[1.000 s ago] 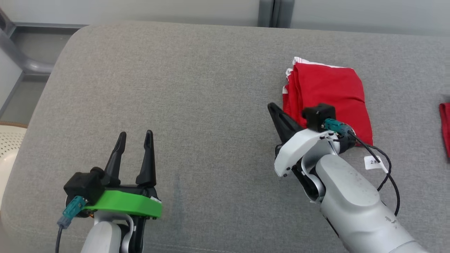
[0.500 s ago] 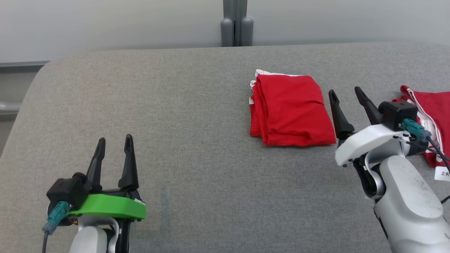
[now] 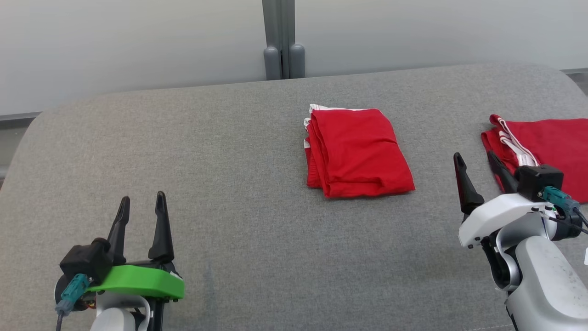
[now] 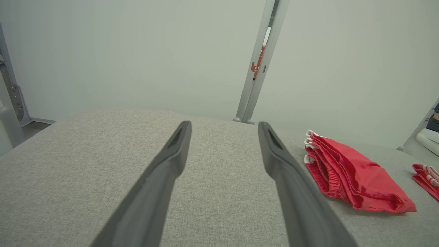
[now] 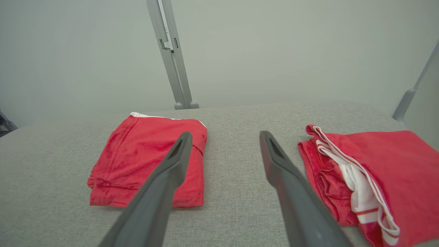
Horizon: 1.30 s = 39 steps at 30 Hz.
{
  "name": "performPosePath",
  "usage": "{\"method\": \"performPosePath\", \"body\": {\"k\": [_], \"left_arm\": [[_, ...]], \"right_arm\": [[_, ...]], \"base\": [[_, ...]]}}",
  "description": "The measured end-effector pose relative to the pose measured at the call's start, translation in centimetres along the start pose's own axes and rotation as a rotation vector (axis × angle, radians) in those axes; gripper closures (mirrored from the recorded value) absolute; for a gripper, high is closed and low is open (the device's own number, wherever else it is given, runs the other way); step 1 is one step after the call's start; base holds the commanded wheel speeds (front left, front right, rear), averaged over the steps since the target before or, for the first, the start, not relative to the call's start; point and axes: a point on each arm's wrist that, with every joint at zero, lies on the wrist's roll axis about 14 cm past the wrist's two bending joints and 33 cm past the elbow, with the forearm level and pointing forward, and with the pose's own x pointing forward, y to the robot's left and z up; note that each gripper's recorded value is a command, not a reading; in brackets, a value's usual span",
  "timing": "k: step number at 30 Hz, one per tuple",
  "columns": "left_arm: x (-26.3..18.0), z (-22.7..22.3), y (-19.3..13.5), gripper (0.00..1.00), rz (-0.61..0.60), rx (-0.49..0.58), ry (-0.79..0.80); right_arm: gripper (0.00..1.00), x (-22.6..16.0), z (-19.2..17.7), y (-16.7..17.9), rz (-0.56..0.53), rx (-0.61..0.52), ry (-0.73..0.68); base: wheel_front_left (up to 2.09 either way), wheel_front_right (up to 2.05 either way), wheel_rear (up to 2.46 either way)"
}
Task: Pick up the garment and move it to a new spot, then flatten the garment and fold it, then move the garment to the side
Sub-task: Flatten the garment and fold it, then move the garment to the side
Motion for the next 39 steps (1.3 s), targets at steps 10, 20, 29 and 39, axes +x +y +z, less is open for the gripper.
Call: {"method": "performPosePath", "body": {"k": [10, 20, 29, 39], "left_arm": [[-0.6, -0.9, 0.1, 0.00, 0.005, 0.000, 0.029], [-0.7, -1.0, 0.6, 0.00, 0.019, 0.003, 0.033], [-0.8, -1.1, 0.9, 0.00, 0.031, 0.007, 0.035], [-1.2, -1.3, 1.7, 0.00, 0.051, 0.018, 0.042]], "right_arm": [[0.00, -0.7, -0.5, -0.3, -0.011, 0.008, 0.009], [0.00, -0.6, -1.2, 0.2, -0.005, 0.020, 0.026], [0.00, -0.4, -2.1, 0.7, 0.005, 0.024, 0.058], [0.00, 0.2, -3.0, 1.9, 0.037, 0.024, 0.093]], "base": [[0.00, 0.00, 0.00], [0.00, 0.00, 0.00], [0.00, 0.00, 0.00], [0.00, 0.00, 0.00]]}}
